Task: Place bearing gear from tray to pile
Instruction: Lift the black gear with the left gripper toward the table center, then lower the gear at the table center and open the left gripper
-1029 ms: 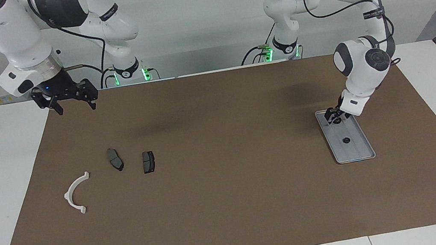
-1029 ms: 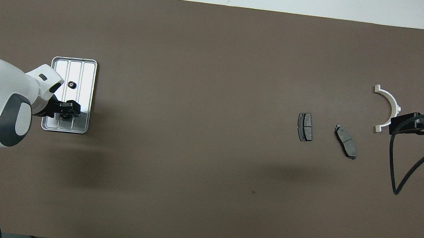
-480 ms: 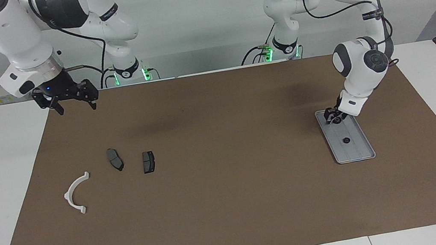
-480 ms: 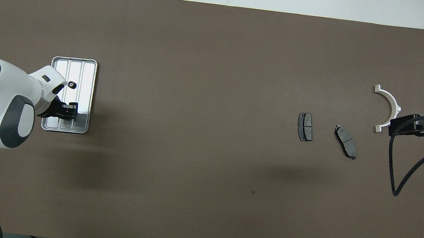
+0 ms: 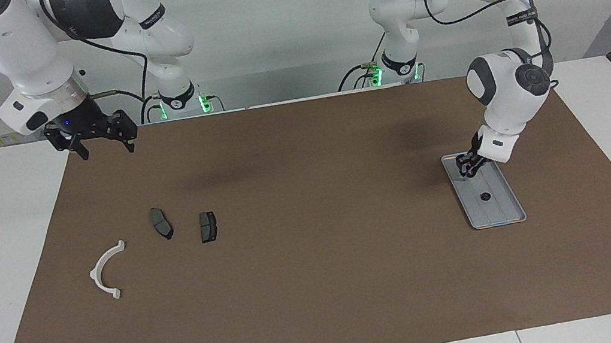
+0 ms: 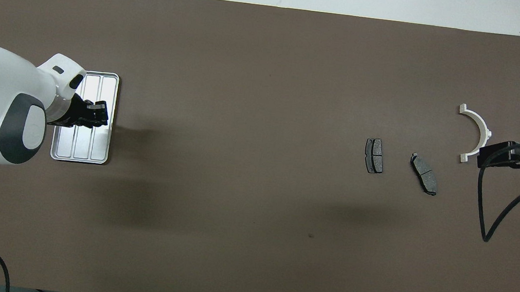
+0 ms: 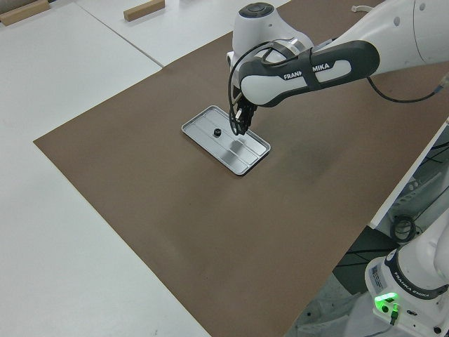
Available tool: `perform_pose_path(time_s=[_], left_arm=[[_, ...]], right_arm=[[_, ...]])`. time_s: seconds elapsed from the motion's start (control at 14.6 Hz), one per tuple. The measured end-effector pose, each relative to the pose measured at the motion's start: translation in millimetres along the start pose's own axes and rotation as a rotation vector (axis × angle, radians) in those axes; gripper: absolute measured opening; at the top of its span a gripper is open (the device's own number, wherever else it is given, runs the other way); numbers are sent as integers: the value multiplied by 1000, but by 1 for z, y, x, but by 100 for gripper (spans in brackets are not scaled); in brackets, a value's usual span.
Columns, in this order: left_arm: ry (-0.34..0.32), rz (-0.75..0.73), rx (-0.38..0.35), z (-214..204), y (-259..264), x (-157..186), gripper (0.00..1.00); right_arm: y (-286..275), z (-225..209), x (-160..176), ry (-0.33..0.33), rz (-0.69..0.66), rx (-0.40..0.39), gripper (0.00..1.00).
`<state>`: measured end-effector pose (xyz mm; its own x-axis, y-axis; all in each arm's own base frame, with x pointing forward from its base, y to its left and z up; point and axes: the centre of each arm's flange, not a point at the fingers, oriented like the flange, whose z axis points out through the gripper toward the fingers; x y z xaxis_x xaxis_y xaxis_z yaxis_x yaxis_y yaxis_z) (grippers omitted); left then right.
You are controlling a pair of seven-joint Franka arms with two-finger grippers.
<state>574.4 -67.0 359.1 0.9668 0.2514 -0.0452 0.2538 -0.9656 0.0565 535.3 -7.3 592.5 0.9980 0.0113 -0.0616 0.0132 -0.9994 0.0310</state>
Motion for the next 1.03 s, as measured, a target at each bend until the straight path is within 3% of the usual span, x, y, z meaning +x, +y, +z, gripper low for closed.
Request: perform_pose_path(time_s=[0.41, 0.69, 0.82, 1.03], left_arm=[[34, -135, -36, -22, 209, -63, 35], [4, -159, -6, 10, 320, -105, 35], [-5, -165, 19, 39, 349, -125, 35], [-8, -188, 39, 64, 352, -124, 35]], right_arm=[[0, 1, 0, -2, 0, 0, 100], [15, 5, 1, 6, -34, 1, 100], [39, 12, 3, 28, -39, 1, 100], [47, 17, 3, 28, -36, 2, 100]])
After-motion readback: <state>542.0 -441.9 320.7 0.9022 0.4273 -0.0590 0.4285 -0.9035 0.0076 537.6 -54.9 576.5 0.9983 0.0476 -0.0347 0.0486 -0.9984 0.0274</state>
